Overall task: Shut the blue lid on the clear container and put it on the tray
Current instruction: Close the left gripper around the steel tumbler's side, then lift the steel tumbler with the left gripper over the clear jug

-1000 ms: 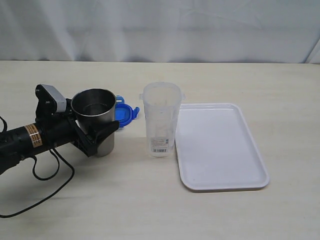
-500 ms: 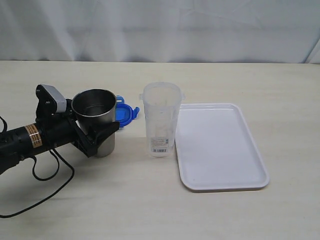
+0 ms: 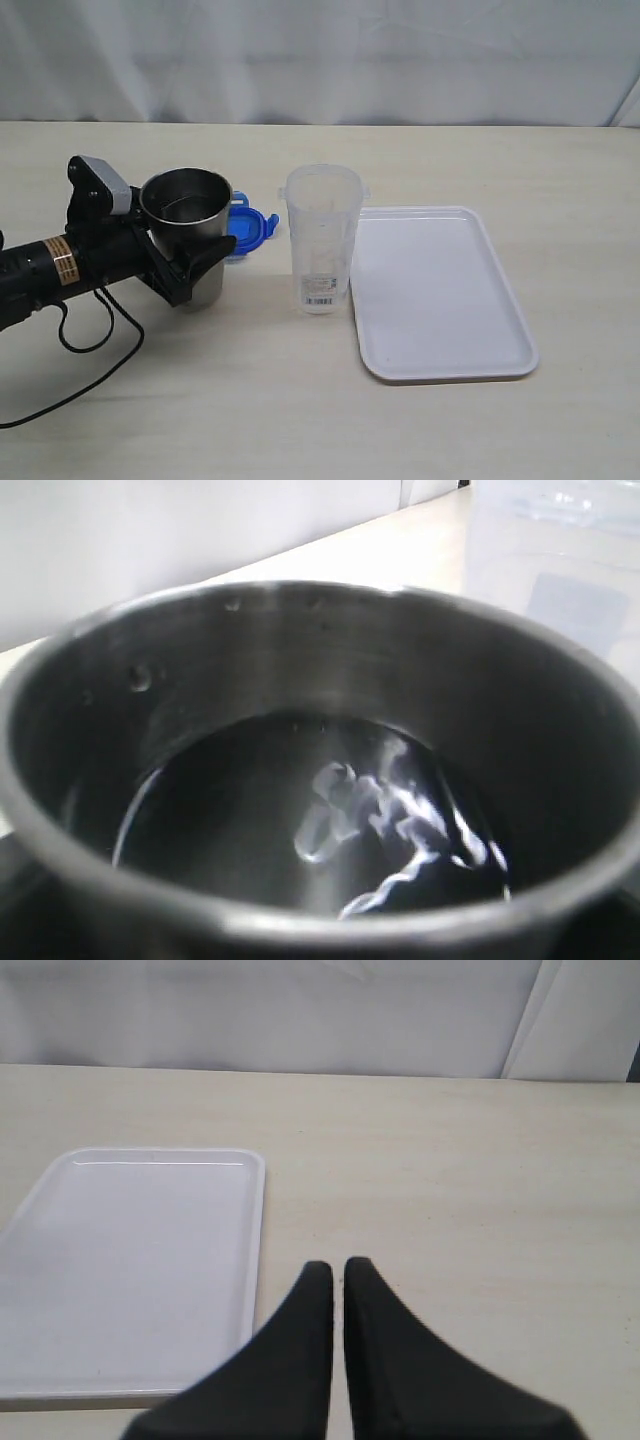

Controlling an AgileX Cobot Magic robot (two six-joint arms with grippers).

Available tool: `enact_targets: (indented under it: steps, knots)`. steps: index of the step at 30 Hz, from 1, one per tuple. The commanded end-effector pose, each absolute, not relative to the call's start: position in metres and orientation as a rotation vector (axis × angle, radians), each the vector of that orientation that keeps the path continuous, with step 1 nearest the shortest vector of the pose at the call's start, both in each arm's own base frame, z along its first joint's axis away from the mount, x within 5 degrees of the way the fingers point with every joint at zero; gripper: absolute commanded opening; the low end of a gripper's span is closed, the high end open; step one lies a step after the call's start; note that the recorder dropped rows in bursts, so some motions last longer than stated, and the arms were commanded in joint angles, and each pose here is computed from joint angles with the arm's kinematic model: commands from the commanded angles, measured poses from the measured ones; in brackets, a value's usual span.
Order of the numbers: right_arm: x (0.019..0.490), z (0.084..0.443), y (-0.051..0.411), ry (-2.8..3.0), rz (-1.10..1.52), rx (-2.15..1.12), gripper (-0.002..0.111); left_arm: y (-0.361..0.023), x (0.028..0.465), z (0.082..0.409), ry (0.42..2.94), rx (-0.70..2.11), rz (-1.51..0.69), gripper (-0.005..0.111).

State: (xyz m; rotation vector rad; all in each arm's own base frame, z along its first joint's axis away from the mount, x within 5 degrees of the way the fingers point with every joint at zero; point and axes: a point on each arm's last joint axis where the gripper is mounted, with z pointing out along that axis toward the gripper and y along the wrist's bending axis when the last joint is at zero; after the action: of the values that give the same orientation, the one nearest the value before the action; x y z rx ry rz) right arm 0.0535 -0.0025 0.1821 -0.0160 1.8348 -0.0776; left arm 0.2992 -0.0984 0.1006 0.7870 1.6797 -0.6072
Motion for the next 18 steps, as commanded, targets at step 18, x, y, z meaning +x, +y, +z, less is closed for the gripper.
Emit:
enact_targets:
  steps: [18]
  knots:
    - [0.053, 0.182, -0.002, 1.831, -0.077, -0.018, 0.004, -0.101, 0.312, 0.187, 1.439, 0.613, -0.701, 0.0]
